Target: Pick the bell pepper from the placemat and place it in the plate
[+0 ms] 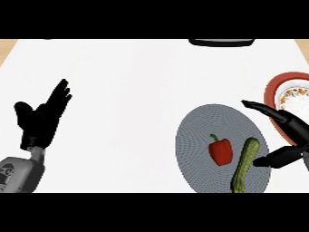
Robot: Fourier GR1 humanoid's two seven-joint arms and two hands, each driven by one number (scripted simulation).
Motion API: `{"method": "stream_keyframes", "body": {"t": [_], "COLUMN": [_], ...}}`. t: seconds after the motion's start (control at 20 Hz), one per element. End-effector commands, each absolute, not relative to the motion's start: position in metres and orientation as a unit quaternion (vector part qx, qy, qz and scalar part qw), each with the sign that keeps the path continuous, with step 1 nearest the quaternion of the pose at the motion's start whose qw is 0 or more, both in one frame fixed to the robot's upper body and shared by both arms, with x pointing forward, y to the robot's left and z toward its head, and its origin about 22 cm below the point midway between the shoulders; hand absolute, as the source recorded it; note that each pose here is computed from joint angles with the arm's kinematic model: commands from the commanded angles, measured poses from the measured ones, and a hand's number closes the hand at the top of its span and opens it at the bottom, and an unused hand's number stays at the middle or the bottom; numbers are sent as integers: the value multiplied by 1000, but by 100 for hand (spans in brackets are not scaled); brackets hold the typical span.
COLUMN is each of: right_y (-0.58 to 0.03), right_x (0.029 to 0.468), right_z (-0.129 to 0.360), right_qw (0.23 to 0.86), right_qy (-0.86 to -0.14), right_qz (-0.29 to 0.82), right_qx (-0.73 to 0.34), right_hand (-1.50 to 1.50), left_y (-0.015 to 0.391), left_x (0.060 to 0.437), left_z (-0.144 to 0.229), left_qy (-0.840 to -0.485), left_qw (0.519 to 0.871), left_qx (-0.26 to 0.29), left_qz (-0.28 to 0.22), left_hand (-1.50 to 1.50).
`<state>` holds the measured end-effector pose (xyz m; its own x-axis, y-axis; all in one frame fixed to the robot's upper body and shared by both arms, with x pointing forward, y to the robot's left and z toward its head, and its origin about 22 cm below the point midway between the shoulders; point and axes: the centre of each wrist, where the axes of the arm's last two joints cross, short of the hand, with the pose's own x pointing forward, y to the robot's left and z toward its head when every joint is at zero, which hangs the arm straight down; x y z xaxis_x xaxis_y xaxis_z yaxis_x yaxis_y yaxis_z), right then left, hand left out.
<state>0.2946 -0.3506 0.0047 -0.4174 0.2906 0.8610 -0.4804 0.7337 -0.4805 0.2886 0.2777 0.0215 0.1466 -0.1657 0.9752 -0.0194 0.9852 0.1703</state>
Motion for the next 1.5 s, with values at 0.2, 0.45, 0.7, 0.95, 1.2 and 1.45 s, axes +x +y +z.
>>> {"method": "stream_keyframes", "body": {"t": [0.2,0.45,0.7,0.95,1.2,1.45], "right_y": [-335,-329,-313,-280,-271,-266], "right_x": [300,305,296,305,308,316], "right_z": [-4,23,38,26,31,37], "right_qw": [507,526,513,502,499,507], "right_qy": [-734,-674,-640,-610,-570,-536], "right_qz": [449,518,572,611,649,672], "right_qx": [47,32,-5,-55,-70,-60], "right_hand": [-150,-150,-150,-150,-150,-150], "left_y": [298,294,270,287,288,303], "left_x": [283,280,276,285,282,278], "left_z": [18,12,30,31,34,24], "left_qy": [-643,-650,-646,-643,-648,-649], "left_qw": [760,754,759,761,756,755], "left_qx": [87,87,79,81,81,85], "left_qz": [-44,-34,-37,-33,-38,-38], "left_hand": [0,0,0,0,0,0]}}
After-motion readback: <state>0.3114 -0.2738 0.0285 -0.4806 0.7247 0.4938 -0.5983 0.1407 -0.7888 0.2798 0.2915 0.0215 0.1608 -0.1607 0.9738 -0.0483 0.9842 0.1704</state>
